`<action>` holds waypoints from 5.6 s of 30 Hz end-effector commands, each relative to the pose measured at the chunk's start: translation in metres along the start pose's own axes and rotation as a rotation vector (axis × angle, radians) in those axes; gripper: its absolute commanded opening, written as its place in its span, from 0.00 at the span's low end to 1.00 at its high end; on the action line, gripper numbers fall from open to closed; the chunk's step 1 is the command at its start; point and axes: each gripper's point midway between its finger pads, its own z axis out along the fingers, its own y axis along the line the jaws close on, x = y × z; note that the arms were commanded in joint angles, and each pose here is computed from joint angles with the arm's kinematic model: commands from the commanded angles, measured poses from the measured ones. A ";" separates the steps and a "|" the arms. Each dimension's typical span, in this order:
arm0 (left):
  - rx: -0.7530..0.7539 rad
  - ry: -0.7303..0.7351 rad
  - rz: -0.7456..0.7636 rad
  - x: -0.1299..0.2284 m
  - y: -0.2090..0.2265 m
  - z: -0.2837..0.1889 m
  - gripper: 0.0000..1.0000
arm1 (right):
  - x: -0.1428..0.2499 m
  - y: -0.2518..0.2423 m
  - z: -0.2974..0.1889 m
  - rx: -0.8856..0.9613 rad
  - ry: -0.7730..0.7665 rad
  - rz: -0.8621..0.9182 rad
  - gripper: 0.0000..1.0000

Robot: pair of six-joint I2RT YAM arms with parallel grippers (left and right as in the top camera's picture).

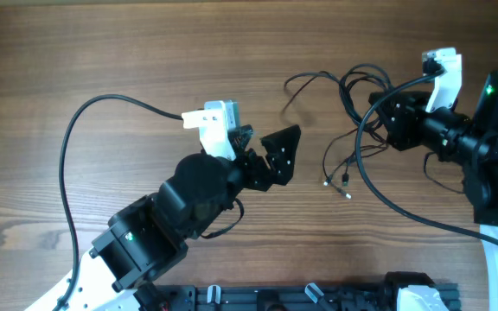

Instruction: Untangle cables

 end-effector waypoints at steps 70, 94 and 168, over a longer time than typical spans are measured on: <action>0.349 0.046 -0.233 -0.006 -0.075 0.020 0.04 | -0.037 0.126 -0.055 -0.736 -0.132 -0.258 0.04; 0.257 -0.112 -0.144 -0.030 -0.059 0.023 0.04 | -0.023 0.110 -0.037 -0.676 -0.073 -0.201 0.04; 0.397 0.210 -1.002 0.002 -0.089 0.058 0.74 | -0.076 0.076 -0.001 -0.405 -0.166 0.361 0.04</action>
